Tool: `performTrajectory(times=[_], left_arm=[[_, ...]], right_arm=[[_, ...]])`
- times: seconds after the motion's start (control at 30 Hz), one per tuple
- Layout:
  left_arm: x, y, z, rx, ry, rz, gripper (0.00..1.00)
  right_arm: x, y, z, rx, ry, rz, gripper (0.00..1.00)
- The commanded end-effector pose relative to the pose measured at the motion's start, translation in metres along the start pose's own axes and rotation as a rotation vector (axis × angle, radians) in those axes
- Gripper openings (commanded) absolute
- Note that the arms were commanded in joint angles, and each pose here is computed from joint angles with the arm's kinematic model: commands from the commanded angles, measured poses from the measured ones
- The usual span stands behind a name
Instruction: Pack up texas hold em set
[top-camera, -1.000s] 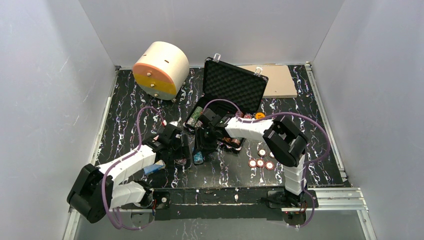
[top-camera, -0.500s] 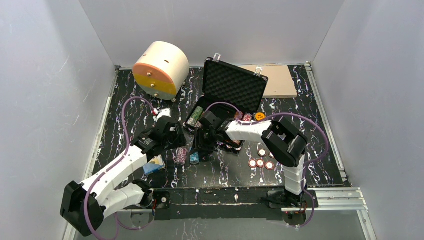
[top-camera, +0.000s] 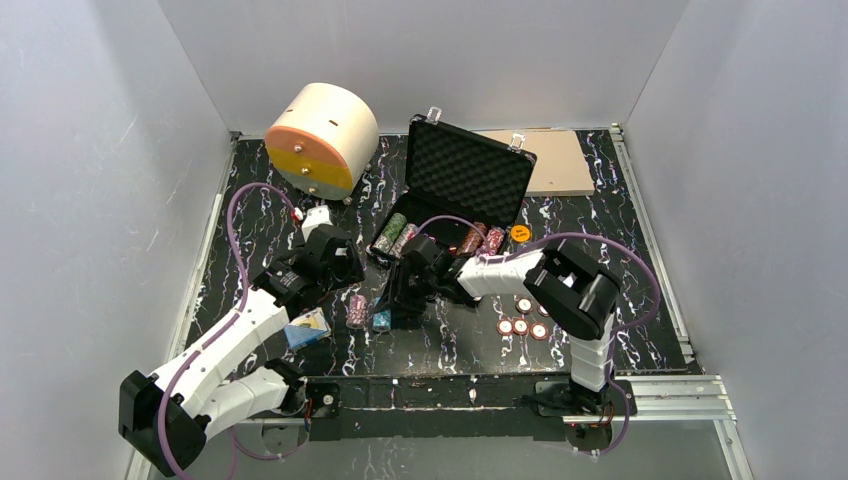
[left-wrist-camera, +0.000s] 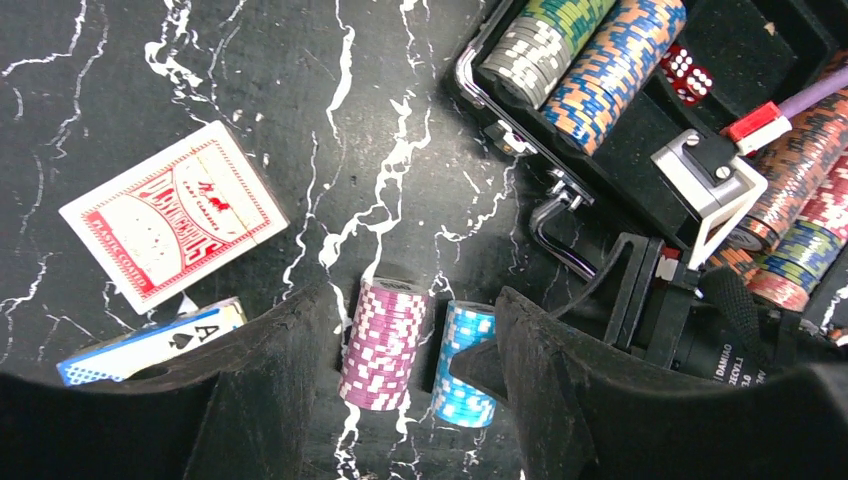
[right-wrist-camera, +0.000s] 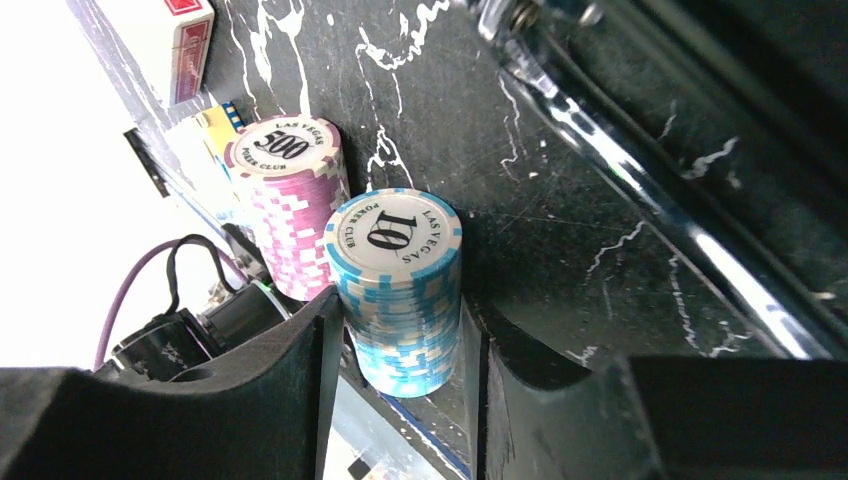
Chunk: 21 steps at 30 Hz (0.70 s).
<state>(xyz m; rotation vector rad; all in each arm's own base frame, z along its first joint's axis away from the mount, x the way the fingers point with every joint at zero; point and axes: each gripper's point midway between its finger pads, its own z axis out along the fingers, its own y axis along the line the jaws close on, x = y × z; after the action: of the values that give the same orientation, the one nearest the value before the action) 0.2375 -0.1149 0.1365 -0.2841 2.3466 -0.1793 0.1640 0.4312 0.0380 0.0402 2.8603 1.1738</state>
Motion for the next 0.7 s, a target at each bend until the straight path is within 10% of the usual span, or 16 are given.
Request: performTrajectory(times=[0.0,0.67], left_arm=[[-0.018,0.010,-0.007,-0.052,-0.073,0.045,0.60],[-0.023,0.003,-0.001,-0.037,-0.068,0.144,0.61]], right_arm=[[0.014,-0.015,0.018,0.040,0.014,0.061,0.24],[-0.006,-0.008,0.040,0.075,-0.036,0.039,0.24]])
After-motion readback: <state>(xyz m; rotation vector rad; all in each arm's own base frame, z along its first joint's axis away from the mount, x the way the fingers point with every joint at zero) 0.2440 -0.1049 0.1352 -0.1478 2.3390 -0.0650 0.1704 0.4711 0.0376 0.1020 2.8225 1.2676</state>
